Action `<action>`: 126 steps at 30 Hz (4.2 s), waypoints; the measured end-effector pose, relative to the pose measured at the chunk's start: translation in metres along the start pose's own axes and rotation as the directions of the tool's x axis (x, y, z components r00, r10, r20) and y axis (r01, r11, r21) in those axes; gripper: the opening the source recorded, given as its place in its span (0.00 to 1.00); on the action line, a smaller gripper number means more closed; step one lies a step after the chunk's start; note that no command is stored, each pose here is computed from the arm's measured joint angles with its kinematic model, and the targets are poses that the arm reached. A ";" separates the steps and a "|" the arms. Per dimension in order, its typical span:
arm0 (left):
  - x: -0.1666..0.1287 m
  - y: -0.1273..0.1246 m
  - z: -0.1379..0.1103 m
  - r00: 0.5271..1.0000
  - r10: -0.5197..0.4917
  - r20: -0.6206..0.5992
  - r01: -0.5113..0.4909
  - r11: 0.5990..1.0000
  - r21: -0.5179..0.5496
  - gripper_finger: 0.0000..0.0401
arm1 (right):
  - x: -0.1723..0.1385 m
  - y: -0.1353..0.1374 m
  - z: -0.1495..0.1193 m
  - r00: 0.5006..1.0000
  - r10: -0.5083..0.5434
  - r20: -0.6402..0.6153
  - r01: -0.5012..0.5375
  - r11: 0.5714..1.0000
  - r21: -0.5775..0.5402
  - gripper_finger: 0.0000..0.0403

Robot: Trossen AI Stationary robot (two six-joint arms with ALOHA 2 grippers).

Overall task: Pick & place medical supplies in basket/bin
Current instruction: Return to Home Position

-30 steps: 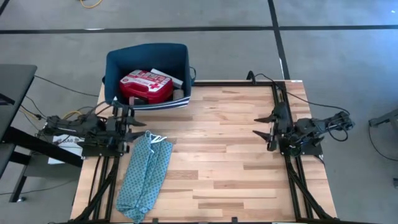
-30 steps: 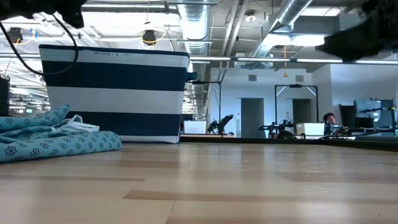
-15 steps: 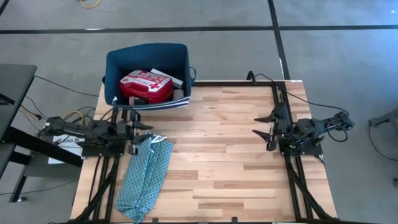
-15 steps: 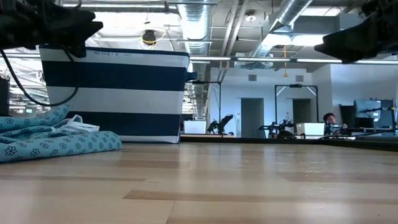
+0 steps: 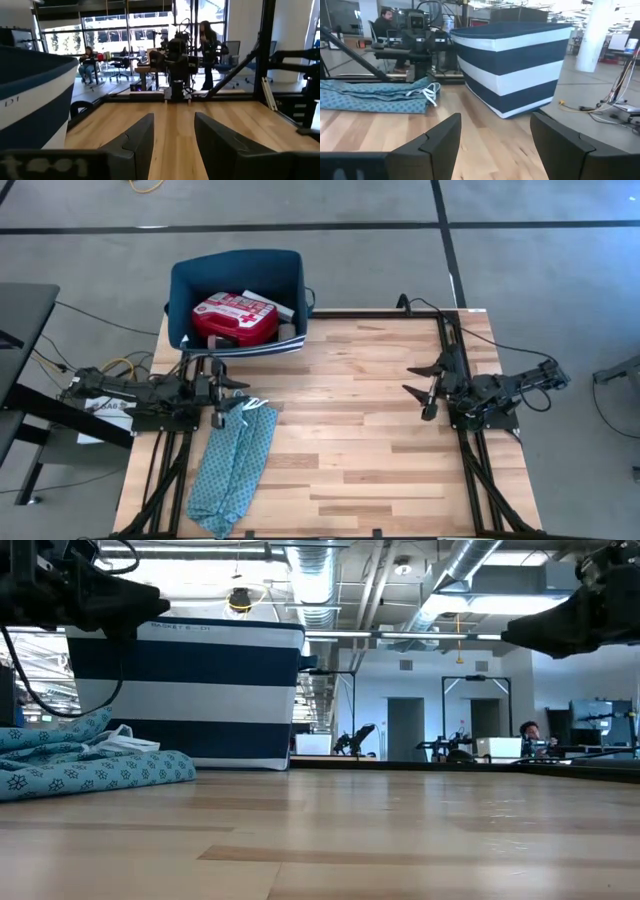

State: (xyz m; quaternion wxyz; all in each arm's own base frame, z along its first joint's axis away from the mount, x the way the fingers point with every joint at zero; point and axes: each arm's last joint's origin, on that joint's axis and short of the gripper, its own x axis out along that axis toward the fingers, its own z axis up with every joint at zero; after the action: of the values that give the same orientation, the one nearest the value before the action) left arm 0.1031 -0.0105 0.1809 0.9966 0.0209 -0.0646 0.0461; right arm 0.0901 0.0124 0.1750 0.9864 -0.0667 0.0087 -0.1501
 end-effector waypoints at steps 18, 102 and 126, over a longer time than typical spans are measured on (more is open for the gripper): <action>-0.001 -0.001 -0.017 0.984 0.004 -0.177 0.005 0.999 0.054 0.32 | -0.001 0.010 -0.001 0.951 0.307 0.015 -0.306 0.950 -0.061 0.58; -0.002 0.000 -0.017 0.979 0.005 -0.203 0.001 1.000 0.029 0.32 | 0.000 0.018 -0.007 0.866 0.495 0.069 -0.500 0.861 0.093 0.58; -0.002 0.000 -0.017 0.979 0.005 -0.203 0.001 1.000 0.029 0.32 | 0.000 0.018 -0.007 0.866 0.495 0.068 -0.500 0.861 0.093 0.58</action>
State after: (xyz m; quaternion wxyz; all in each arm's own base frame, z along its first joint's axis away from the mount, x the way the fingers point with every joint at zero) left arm 0.1036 -0.0103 0.1636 0.9976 0.0307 0.0382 0.0498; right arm 0.0950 0.0290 0.1656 0.9938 -0.0124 -0.0030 0.1106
